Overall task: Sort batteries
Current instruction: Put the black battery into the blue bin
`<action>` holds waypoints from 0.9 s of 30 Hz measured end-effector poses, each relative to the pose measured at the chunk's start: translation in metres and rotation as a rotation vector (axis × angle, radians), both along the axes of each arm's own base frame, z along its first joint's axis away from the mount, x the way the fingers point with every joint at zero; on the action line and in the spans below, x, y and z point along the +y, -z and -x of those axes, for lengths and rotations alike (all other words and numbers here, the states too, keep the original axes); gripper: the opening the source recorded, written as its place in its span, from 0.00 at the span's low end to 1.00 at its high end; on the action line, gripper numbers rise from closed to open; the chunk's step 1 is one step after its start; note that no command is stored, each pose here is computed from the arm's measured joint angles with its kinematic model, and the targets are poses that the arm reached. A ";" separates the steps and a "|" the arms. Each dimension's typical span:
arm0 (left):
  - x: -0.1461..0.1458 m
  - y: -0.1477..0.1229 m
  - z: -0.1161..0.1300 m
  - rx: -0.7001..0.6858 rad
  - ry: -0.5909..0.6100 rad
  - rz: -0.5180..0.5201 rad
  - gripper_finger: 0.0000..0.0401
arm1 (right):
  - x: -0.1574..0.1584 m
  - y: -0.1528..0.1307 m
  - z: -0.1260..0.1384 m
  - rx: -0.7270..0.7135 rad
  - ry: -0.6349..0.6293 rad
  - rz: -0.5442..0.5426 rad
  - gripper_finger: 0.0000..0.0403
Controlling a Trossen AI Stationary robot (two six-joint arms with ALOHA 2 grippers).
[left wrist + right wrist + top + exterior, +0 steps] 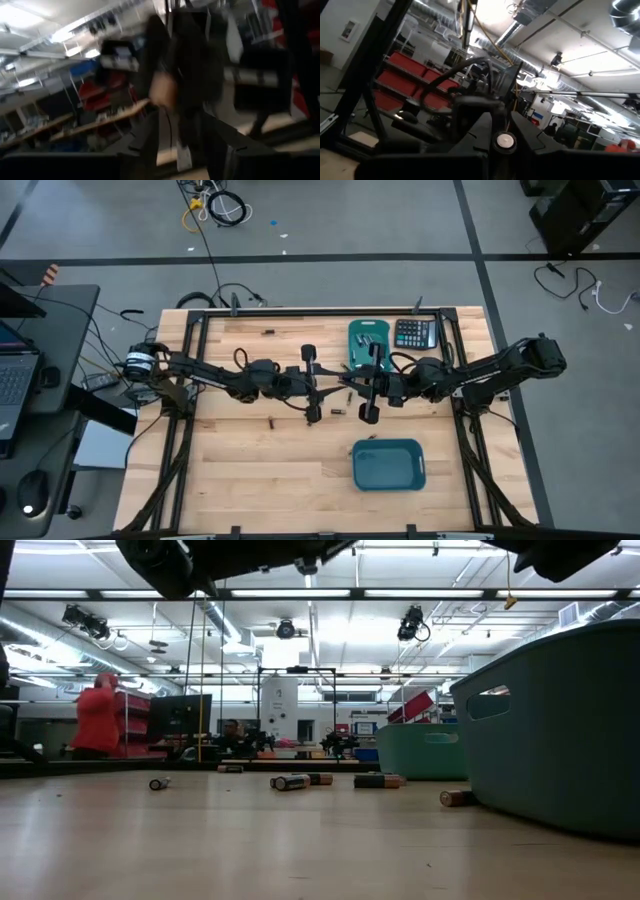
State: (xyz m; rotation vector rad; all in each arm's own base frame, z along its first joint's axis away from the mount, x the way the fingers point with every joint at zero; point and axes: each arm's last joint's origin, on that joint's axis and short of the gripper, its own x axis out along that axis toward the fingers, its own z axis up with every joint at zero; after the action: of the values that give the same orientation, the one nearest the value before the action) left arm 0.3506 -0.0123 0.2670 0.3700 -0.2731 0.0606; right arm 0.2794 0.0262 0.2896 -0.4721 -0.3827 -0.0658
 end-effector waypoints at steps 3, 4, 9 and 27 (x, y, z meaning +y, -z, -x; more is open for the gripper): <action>0.000 0.006 -0.001 0.061 -0.008 0.000 0.37 | 0.003 -0.003 0.003 -0.013 -0.025 -0.034 0.09; 0.000 0.008 -0.002 0.076 -0.008 -0.001 0.38 | 0.005 -0.005 0.004 -0.010 -0.030 -0.048 0.09; -0.005 0.015 -0.002 0.172 -0.074 0.011 0.39 | 0.009 -0.012 0.017 0.076 0.017 -0.154 0.09; -0.034 0.024 0.050 0.679 -0.628 -0.086 0.39 | 0.028 0.044 0.059 0.913 -0.015 -0.644 0.10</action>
State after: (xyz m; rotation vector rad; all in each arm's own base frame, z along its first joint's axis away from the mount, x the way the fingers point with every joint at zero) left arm 0.3003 -0.0460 0.2430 0.5282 0.5214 0.5298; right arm 0.2208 0.0539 0.2456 0.1655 0.5302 0.0459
